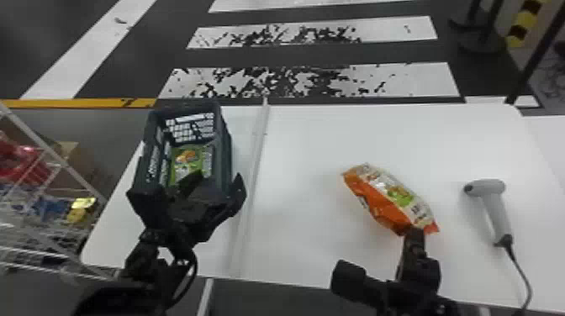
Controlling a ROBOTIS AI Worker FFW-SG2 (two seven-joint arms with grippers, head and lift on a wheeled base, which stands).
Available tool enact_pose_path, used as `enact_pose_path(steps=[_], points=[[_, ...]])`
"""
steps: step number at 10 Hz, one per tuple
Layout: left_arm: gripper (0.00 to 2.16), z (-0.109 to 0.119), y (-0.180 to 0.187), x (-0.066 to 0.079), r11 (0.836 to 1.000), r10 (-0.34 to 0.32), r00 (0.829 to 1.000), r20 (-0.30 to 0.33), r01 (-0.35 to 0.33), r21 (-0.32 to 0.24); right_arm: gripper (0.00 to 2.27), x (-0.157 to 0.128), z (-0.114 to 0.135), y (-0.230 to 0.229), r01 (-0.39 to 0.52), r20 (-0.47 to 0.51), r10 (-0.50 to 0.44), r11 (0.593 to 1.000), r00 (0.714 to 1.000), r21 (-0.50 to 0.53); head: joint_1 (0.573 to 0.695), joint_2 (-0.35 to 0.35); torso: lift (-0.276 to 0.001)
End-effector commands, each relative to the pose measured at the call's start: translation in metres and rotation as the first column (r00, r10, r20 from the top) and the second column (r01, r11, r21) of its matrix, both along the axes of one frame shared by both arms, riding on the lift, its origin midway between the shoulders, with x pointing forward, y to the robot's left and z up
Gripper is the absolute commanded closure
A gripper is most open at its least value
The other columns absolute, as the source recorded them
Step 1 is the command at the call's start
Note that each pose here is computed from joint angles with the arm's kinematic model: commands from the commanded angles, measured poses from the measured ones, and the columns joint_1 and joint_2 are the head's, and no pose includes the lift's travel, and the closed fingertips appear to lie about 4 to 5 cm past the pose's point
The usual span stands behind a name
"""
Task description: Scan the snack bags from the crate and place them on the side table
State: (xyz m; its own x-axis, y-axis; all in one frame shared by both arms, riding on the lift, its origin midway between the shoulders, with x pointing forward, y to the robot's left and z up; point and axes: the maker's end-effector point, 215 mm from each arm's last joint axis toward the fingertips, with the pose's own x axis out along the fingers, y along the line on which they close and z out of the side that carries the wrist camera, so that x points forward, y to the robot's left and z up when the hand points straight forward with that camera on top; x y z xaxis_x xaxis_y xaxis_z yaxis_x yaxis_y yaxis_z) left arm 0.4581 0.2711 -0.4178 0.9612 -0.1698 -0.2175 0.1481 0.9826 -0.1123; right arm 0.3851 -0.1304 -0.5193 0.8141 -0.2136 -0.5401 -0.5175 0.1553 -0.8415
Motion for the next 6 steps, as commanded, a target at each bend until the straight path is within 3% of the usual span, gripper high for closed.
enact_pose_path(steps=[1, 3, 6], points=[[0.04, 0.001, -0.001, 0.000, 1.000, -0.004, 1.000, 0.002, 0.004, 0.000, 0.00, -0.011, -0.008, 0.009, 0.031, -0.059, -0.025, 0.995, 0.998, 0.097, 0.695, 0.183, -0.050], [0.04, 0.005, -0.004, 0.001, 1.000, -0.010, 1.000, 0.010, 0.010, 0.001, 0.06, -0.018, -0.003, 0.018, 0.118, -0.161, -0.071, 0.946, 0.984, 0.303, 0.695, 0.200, -0.050], [0.04, 0.014, -0.005, 0.003, 1.000, -0.009, 1.000, 0.026, 0.009, 0.004, 0.08, -0.016, 0.025, 0.031, 0.224, -0.258, -0.090, 0.799, 0.962, 0.558, 0.695, 0.217, -0.050]])
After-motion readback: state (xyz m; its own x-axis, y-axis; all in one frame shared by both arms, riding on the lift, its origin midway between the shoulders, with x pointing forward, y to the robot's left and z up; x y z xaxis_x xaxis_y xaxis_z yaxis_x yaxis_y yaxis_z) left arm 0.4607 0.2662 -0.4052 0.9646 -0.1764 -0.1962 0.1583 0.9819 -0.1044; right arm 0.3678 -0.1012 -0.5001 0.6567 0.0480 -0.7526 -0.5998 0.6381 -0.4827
